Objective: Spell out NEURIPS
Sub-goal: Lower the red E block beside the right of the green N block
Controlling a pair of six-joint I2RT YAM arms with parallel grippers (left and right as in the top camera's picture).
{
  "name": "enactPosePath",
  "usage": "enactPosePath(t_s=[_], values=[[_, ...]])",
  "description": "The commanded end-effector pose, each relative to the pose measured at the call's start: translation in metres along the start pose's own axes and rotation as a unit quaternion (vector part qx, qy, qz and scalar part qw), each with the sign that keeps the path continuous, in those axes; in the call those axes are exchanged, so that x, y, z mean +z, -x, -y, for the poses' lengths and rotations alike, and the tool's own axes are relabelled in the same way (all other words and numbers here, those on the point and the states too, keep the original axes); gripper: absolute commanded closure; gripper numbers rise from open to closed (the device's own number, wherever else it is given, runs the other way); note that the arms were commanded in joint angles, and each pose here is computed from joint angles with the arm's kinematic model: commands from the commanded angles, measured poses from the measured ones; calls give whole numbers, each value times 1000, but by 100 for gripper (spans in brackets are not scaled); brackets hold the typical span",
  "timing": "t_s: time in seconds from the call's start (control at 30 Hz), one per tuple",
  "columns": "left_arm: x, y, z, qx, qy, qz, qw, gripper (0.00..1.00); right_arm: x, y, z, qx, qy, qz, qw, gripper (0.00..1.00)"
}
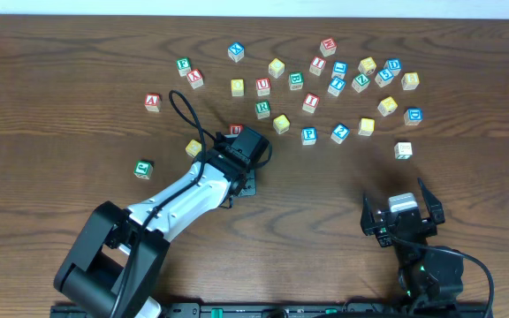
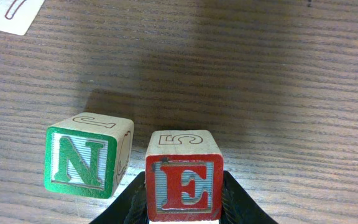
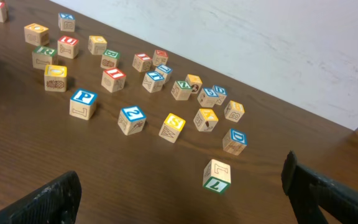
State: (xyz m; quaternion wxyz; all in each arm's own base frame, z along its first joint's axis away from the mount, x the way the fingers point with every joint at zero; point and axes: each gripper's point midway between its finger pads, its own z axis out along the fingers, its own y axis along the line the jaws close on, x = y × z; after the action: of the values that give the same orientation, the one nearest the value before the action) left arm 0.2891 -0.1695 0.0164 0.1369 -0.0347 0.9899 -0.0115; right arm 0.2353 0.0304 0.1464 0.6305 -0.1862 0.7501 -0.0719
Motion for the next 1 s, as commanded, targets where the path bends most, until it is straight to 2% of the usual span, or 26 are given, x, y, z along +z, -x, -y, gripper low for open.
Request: enactPosePath(t_s=[0.0, 0.97], values=[[6, -3, -7, 11, 18, -1, 1000, 91, 0, -1, 3, 8, -6, -1, 1000, 1], [23, -9, -9, 16, 31, -16, 999, 92, 0, -1, 3, 8, -6, -1, 1000, 1]])
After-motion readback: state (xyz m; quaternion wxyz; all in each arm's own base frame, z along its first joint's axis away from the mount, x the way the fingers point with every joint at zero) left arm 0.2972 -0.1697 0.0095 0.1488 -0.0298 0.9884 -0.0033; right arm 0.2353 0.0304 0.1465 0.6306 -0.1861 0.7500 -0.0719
